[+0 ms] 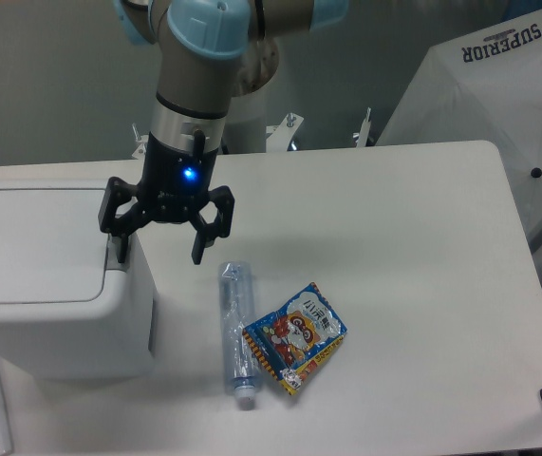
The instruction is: Open the trash can
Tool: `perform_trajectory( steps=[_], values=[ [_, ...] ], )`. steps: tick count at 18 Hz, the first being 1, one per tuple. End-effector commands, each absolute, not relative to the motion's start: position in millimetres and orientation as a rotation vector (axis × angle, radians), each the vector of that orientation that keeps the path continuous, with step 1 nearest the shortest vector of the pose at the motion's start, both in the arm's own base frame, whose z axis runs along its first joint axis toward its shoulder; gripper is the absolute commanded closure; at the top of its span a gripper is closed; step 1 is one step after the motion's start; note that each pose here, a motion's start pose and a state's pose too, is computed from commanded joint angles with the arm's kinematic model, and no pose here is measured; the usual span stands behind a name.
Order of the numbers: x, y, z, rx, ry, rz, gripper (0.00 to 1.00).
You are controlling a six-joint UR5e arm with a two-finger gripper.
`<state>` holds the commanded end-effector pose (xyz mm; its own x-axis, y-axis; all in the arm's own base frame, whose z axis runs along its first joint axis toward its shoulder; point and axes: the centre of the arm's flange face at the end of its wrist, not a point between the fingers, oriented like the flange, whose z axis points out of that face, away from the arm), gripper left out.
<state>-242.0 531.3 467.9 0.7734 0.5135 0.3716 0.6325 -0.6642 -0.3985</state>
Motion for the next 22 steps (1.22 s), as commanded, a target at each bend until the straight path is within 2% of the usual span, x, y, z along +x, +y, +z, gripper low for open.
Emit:
perform_trajectory(
  steps=[18, 22],
  values=[
    [-243.9, 533.3, 465.1, -2.455, -0.861, -0.310, 0.00],
    [-243.1, 531.1, 481.1, -2.432, -0.841, -0.291, 0.00]
  ],
)
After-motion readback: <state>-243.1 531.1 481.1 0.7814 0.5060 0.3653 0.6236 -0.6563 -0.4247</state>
